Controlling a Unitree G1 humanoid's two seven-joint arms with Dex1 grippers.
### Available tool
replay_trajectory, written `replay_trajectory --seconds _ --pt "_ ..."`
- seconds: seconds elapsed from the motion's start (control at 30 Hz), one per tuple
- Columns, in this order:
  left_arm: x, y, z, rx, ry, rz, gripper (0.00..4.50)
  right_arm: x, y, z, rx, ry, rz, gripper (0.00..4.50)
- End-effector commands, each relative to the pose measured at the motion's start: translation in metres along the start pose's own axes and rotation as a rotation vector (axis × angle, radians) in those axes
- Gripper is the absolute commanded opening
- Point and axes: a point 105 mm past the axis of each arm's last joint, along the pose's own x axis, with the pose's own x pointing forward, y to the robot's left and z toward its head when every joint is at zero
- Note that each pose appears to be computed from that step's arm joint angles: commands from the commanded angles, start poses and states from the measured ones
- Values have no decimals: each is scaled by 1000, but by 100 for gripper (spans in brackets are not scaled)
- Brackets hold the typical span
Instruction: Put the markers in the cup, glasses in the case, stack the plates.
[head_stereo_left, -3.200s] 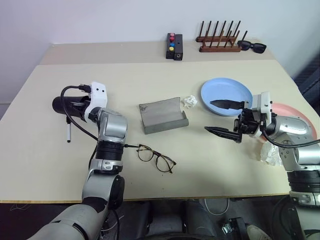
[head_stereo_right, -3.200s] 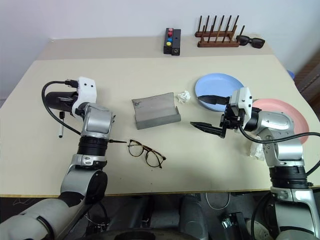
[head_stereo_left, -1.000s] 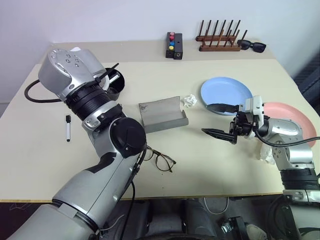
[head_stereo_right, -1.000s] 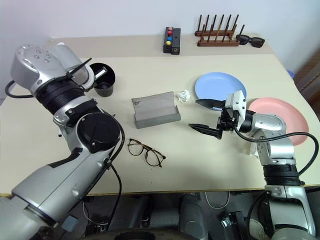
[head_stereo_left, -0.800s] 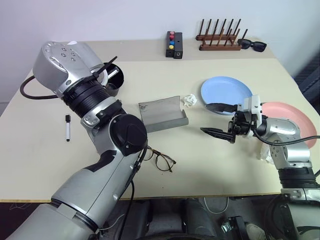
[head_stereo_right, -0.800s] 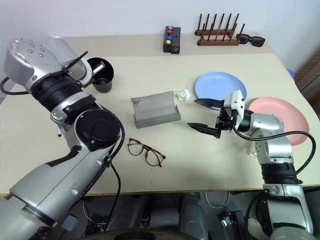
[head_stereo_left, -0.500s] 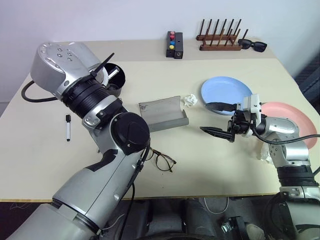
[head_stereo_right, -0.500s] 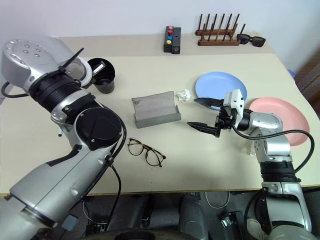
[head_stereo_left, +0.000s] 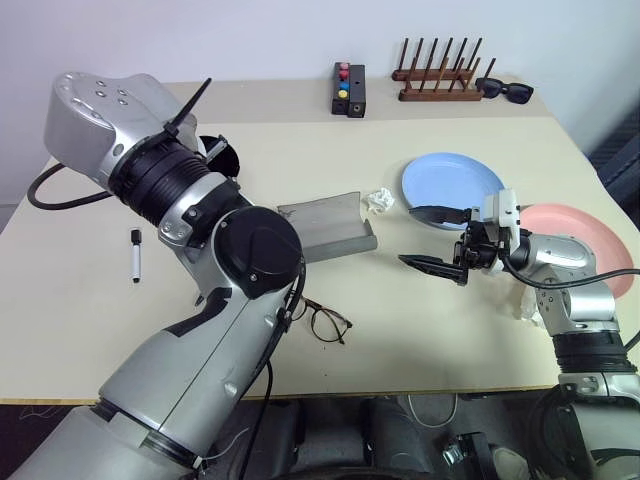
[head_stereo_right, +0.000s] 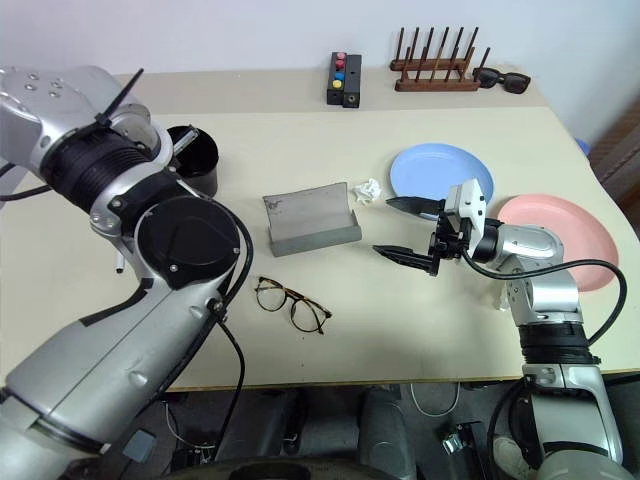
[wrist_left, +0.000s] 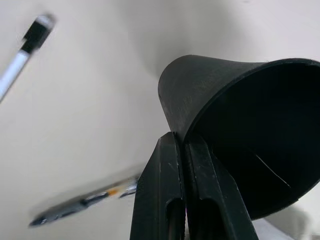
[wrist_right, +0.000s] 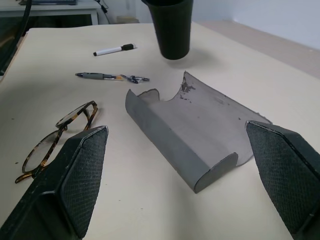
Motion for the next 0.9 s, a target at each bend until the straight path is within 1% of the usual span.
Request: replay_trajectory --seconds 0.03,0.17,0.37,0.67,0.9 --pt "-10 0 3 -38 20 -5 4 3 -1 8 -28 -19 11 450" --pt "-8 5 0 -84 61 17 4 3 0 7 -23 -18 15 450" --pt "-12 6 -2 -98 100 32 4 5 1 5 -18 -18 19 450" --pt "-12 14 5 -209 115 41 4 6 3 2 -10 -20 24 450" --pt "-13 14 6 -241 132 41 4 5 4 1 -2 -17 23 450"
